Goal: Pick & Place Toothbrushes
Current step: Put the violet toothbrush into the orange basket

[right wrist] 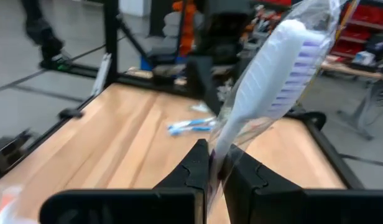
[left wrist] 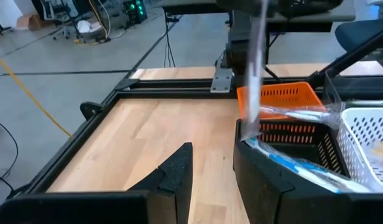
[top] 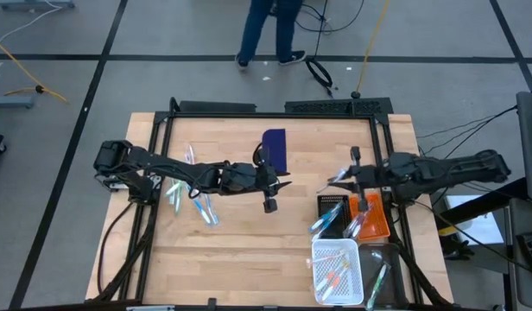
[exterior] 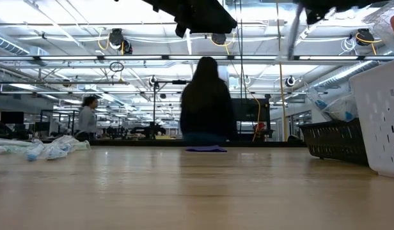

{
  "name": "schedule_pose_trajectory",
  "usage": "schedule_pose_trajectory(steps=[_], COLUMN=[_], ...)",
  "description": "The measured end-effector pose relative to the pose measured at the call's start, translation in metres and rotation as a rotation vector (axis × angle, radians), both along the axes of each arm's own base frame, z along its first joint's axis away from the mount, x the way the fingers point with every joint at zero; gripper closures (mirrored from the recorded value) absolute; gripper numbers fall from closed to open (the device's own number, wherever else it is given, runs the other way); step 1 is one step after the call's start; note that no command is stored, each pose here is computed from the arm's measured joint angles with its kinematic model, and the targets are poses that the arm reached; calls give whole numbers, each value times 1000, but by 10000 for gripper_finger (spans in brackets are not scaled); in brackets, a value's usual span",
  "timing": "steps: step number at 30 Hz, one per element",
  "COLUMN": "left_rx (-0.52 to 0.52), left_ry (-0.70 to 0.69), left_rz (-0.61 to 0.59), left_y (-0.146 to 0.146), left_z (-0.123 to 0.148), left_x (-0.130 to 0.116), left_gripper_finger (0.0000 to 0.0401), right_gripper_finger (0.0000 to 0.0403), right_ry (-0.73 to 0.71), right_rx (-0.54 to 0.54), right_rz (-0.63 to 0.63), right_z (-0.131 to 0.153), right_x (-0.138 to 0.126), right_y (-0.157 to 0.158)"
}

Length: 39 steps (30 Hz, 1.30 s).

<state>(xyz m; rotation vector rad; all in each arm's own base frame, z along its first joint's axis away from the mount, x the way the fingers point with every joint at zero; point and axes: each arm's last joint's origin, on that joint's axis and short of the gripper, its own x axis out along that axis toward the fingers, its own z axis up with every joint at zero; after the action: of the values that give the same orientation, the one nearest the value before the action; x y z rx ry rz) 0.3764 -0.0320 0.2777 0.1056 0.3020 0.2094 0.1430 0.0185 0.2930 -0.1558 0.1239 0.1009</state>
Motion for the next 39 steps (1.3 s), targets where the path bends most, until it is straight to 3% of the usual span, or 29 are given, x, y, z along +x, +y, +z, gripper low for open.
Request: schedule_pose_trajectory(steps=[8, 20, 39], left_rx=[-5, -26, -34], left_ry=[-1, -13, -14], left_rz=[3, 19, 48], left_y=[1, 5, 15], left_z=[0, 1, 1], left_x=[0, 1, 1], left_gripper_finger=[283, 283, 283], right_gripper_finger=[388, 388, 388], right_ry=[120, 356, 582], right_rx=[-19, -145, -169], right_rz=[82, 172, 182], right_z=[-7, -13, 2], right_x=[-24, -41, -71], right_y=[7, 11, 4])
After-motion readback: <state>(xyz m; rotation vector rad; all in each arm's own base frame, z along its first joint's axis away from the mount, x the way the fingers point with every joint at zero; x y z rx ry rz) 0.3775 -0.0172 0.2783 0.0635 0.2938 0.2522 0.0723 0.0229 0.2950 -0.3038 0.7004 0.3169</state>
